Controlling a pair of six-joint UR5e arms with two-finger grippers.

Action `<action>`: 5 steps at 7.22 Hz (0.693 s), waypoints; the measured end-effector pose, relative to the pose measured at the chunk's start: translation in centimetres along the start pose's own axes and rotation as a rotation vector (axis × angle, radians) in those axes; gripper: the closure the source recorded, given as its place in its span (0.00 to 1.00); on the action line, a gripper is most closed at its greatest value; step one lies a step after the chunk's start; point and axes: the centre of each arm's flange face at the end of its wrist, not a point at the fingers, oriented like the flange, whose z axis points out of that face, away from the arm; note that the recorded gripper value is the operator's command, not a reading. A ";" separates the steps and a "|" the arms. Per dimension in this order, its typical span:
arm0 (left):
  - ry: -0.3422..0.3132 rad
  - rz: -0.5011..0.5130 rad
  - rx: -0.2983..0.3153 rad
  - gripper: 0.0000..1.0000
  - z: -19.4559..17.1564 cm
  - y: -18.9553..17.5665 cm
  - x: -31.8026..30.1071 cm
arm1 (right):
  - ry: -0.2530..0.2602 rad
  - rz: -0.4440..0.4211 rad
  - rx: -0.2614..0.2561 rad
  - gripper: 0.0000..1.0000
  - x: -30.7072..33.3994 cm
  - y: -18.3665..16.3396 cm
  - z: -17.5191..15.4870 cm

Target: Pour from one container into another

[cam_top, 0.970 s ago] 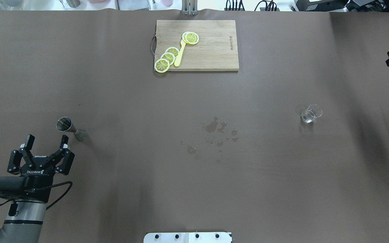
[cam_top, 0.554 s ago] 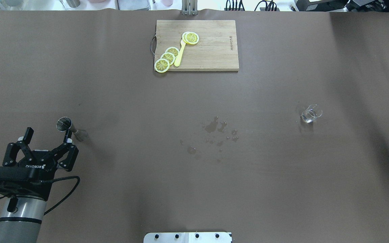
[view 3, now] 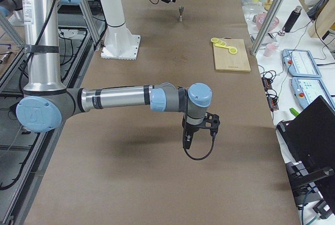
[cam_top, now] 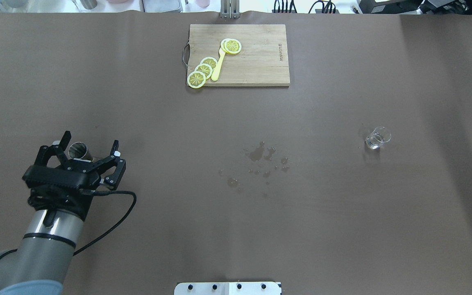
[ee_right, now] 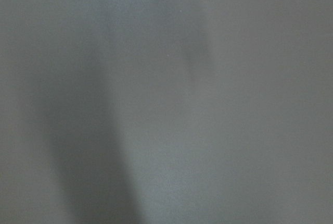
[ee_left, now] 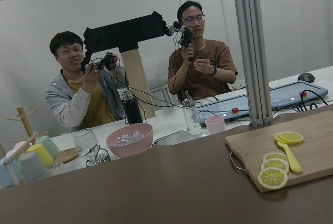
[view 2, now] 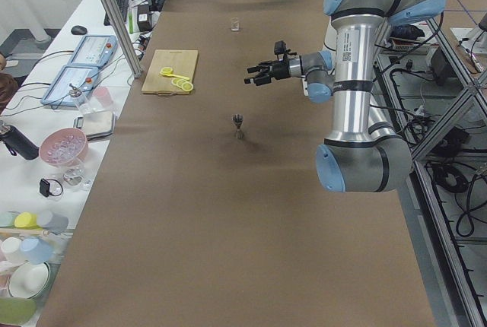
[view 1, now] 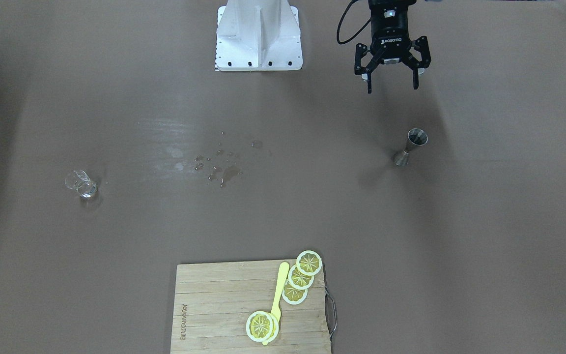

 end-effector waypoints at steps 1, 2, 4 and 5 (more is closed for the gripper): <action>0.014 0.047 -0.014 0.01 3.3 -1.4 0.5 | -0.005 -0.008 0.010 0.00 1.0 1.2 -0.2; 0.027 0.090 -0.044 0.01 7.0 -2.5 0.5 | -0.007 -0.047 0.022 0.00 2.1 2.2 -0.1; 0.071 0.180 -0.110 0.01 14.8 -4.1 -0.3 | -0.002 -0.187 0.034 0.00 4.7 4.0 1.2; 0.111 0.214 -0.152 0.01 18.0 -4.5 -1.7 | 0.000 -0.222 0.032 0.00 5.3 4.3 1.5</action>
